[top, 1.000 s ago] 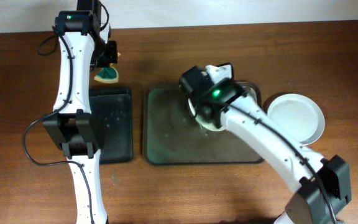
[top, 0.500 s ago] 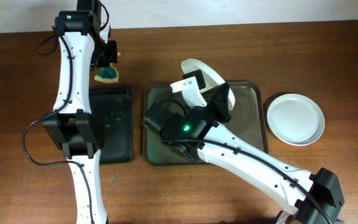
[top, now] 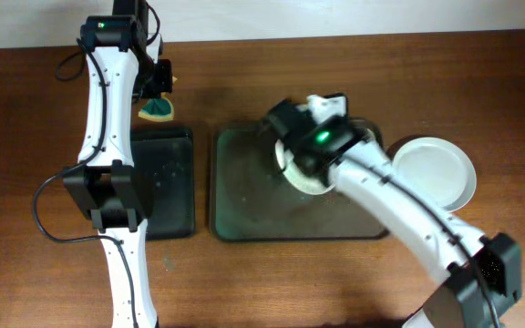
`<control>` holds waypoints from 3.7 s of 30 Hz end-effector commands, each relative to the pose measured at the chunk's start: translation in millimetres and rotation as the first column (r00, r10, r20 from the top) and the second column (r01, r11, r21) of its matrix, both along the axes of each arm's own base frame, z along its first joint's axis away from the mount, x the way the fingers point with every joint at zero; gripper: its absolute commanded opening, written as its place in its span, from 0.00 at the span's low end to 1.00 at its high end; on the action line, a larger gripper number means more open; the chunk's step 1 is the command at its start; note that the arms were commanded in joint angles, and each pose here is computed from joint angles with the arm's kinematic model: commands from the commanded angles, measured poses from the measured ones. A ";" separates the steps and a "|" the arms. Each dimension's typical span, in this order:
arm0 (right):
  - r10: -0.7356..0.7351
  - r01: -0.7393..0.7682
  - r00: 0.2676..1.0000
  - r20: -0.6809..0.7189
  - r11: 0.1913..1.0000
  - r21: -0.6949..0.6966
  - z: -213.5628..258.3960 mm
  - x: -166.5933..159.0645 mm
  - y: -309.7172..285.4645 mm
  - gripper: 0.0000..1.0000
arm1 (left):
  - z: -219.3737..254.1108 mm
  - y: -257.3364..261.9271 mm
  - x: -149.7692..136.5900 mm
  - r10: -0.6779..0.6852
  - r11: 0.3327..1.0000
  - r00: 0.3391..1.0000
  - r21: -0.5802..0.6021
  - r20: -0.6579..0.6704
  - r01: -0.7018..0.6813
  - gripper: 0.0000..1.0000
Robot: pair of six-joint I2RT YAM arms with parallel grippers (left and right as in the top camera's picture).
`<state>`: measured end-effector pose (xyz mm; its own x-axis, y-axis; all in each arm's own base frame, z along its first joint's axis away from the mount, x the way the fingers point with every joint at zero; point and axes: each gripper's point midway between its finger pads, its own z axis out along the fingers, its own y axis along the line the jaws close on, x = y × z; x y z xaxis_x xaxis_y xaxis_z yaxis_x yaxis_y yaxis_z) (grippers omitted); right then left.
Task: Clean dirty plates on tray and stack at the side
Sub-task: 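Lower the plate onto the stacked plates and release, then lower the sponge with left gripper into the small black tray and release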
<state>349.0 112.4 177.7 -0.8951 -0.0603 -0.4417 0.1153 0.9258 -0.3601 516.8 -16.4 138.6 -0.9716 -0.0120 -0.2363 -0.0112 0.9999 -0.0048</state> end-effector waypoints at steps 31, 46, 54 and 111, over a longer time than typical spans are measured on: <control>-0.569 0.640 0.761 -0.312 0.579 0.505 -111.9 -64.3 -280.4 0.24 | 7.0 0.7 2.8 -0.035 0.999 0.999 -0.004 0.023 0.035 0.00; -0.417 0.475 0.878 -0.237 0.690 0.547 -18.1 -13.4 -230.6 0.82 | -3.0 5.2 -42.8 -0.039 0.999 0.985 -0.002 -0.169 0.039 0.00; -0.359 0.435 0.900 -0.247 0.720 0.541 -15.1 -11.9 -214.3 0.85 | -31.6 5.0 -62.9 0.031 0.999 0.957 0.003 -0.290 -0.032 0.00; -0.334 0.422 0.906 -0.259 0.731 0.536 -1.0 -17.8 -211.7 0.98 | 0.0 22.2 -79.3 0.124 0.988 0.974 0.070 0.188 -0.139 1.00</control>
